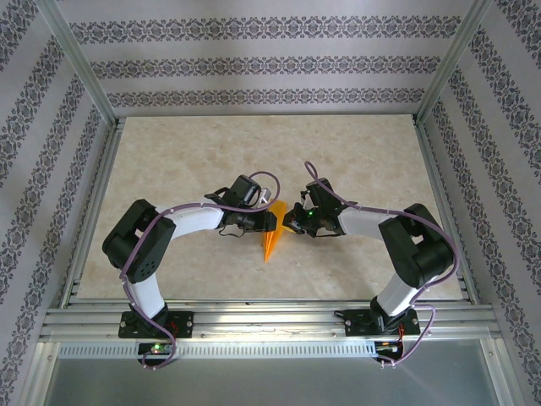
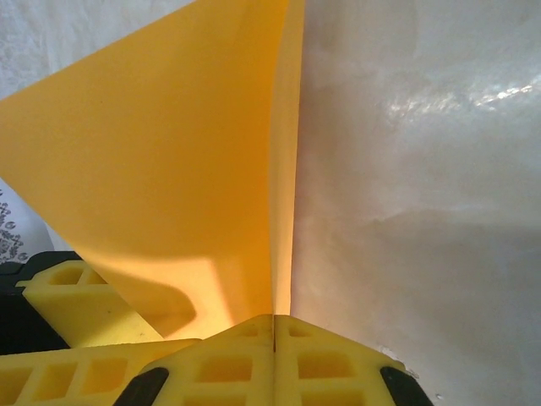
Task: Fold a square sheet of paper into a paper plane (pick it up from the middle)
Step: Rotate the paper plane at the center of the table.
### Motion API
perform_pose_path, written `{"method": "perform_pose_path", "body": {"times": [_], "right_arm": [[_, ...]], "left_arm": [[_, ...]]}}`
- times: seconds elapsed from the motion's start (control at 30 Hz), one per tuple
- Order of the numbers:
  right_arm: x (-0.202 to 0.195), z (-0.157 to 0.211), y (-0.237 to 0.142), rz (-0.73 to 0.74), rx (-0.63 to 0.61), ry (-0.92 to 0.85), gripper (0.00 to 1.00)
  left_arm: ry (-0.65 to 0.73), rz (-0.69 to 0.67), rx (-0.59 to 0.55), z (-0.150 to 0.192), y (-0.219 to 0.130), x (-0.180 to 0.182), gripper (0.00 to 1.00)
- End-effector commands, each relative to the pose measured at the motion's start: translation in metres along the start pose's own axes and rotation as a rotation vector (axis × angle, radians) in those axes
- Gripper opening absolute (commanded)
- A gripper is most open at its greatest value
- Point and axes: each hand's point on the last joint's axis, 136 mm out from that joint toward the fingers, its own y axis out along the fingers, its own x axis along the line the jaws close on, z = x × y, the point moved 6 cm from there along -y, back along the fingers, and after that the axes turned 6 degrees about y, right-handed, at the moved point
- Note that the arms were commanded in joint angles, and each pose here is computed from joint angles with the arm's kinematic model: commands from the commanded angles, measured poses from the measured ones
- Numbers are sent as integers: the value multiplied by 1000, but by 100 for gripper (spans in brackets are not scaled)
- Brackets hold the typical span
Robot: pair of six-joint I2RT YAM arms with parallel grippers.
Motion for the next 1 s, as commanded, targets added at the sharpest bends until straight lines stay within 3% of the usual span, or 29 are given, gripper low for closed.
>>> {"method": "perform_pose_path", "body": {"times": [0.0, 0.43, 0.97], "right_arm": [[-6, 0, 3, 13, 13, 6, 3], [-6, 0, 3, 12, 12, 7, 3], [-5, 0, 3, 10, 12, 9, 3]], "left_arm": [[14, -19, 40, 4, 1, -1, 30], [-56, 27, 75, 13, 3, -3, 35], [-73, 26, 114, 22, 7, -2, 34]]}}
